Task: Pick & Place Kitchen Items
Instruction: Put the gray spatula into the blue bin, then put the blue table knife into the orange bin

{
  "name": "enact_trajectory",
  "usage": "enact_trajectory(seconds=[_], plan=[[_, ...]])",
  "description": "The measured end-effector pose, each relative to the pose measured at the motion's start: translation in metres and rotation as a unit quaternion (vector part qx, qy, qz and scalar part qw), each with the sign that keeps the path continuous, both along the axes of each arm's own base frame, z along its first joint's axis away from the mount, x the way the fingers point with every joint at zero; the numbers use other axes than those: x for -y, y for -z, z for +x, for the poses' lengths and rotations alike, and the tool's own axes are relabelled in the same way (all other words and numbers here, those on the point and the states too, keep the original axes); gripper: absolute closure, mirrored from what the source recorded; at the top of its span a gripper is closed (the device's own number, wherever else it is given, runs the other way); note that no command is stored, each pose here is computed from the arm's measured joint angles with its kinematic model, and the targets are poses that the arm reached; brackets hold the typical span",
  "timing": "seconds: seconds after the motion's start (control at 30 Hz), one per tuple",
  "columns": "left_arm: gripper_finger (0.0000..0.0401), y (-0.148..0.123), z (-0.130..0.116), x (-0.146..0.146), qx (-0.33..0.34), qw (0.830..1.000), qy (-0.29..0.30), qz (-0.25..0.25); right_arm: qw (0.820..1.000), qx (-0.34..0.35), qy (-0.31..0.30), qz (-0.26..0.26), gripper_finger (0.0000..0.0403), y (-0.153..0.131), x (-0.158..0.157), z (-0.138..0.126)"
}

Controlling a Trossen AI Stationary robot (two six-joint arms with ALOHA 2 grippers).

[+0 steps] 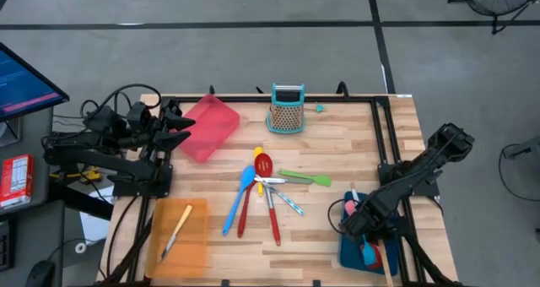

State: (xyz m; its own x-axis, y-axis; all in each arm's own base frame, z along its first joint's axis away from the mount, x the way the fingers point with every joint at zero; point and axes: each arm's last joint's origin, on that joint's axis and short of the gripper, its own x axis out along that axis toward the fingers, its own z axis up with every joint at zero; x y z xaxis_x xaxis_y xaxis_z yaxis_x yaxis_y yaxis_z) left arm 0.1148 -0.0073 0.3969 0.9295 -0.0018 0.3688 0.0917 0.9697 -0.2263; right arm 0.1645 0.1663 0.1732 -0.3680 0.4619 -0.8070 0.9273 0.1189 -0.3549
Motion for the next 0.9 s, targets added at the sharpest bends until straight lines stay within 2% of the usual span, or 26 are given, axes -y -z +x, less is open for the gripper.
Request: enact_trajectory(seconds=[0.17,0.6,0.73,0.9], plan=[[0.0252,0.0,0.0,0.0,0.0,1.0,-0.001,0.0,1.0,0.001,-0.004,-0.001,0.0337,0.0,-0.001,-0.001],[0.0252,0.0,0.0,0.0,0.0,1.0,-0.002,-0.001,1.0,0.015,-0.006,-0.025,0.0283,0.001,-0.003,-0.004],[0.0252,0.0,0.0,0.0,0.0,1.0,-0.001,-0.005,0.999,0.032,-0.005,-0.028,0.0252,0.001,-0.001,0.0],[0.0252,0.001,0.0,0.0,-0.008,1.0,0.004,-0.015,0.996,0.078,-0.034,0.004,0.0193,-0.009,0.002,0.01]])
